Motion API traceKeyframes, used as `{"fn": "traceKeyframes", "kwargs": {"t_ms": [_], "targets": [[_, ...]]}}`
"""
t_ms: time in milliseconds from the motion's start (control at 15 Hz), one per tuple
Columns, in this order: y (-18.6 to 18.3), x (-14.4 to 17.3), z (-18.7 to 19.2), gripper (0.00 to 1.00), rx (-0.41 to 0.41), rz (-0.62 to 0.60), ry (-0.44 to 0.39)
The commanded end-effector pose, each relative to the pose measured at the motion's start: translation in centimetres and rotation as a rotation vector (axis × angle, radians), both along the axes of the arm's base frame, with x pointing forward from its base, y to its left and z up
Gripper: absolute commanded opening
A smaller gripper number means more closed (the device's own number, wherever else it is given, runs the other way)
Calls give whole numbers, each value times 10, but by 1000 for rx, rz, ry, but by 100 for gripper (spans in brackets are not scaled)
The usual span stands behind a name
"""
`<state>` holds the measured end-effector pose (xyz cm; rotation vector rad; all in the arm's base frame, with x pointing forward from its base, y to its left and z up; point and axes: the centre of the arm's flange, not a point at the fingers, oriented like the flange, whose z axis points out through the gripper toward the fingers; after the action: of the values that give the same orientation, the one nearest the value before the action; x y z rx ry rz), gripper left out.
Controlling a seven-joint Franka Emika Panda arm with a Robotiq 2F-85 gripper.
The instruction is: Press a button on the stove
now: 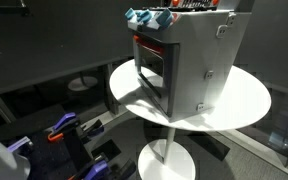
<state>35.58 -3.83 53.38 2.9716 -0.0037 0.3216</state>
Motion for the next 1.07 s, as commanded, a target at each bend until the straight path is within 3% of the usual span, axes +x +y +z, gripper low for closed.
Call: {"fn": "traceKeyframes", "kwargs": {"t_ms": [0,467,1000], "targets": [[-20,47,25,100,-32,-71,-81],[-45,114,34,100,-72,-188,-217],[-52,173,24,100,-120,-275,-279]]}}
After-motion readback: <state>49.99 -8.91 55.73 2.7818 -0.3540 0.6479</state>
